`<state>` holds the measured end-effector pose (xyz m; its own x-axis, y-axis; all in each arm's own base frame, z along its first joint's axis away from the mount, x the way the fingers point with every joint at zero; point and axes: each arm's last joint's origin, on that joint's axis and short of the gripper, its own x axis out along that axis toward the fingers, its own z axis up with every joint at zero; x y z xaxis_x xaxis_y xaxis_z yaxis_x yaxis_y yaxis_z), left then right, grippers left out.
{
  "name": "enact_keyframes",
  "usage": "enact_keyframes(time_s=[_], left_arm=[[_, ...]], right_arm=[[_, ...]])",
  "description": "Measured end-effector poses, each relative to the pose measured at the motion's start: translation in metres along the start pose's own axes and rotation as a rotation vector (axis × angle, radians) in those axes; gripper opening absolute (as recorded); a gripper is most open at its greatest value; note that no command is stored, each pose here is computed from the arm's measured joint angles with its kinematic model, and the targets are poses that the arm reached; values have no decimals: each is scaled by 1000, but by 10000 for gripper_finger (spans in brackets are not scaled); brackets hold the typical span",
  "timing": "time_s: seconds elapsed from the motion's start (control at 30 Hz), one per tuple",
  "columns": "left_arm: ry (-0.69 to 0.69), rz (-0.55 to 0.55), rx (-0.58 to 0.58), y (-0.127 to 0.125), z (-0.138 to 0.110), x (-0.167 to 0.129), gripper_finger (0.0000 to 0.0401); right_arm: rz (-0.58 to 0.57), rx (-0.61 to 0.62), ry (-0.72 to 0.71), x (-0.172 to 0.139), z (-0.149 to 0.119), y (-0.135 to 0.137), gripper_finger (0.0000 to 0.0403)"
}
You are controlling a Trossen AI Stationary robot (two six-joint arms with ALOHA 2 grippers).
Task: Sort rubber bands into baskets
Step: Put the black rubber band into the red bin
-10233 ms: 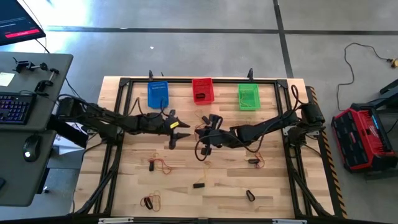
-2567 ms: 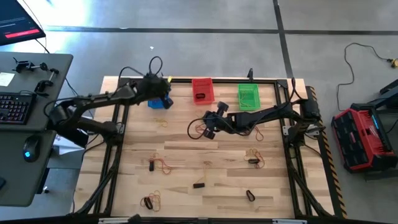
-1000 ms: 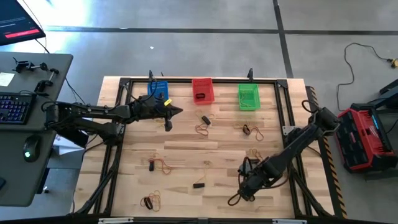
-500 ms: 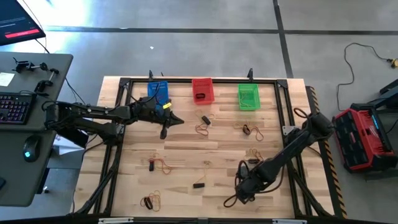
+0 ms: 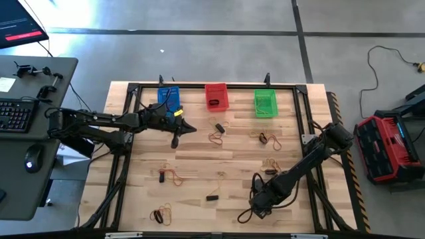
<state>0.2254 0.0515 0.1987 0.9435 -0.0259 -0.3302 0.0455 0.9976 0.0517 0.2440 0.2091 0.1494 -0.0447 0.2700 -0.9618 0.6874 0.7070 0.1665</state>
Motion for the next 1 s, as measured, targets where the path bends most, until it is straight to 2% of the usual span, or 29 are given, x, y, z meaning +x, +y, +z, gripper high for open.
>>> enact_keyframes(time_s=[0.23, 0.43, 0.63, 0.83, 0.9, 1.0], left_arm=[[2, 14, 2, 0, 0, 0, 0], [2, 14, 0, 0, 0, 0, 0], [2, 14, -16, 0, 0, 0, 0], [2, 14, -17, 0, 0, 0, 0], [3, 14, -17, 0, 0, 0, 0], [3, 14, -17, 0, 0, 0, 0]], right_arm=[[0, -86, -2, 0, 1, 0, 9], [-10, -104, -21, 0, 2, -1, 8], [51, -116, 5, -13, -5, 1, 1], [53, -196, -135, -38, -11, -7, 1], [17, -245, -204, -44, -8, -11, 0], [-112, -319, -366, -53, 4, -22, 0]])
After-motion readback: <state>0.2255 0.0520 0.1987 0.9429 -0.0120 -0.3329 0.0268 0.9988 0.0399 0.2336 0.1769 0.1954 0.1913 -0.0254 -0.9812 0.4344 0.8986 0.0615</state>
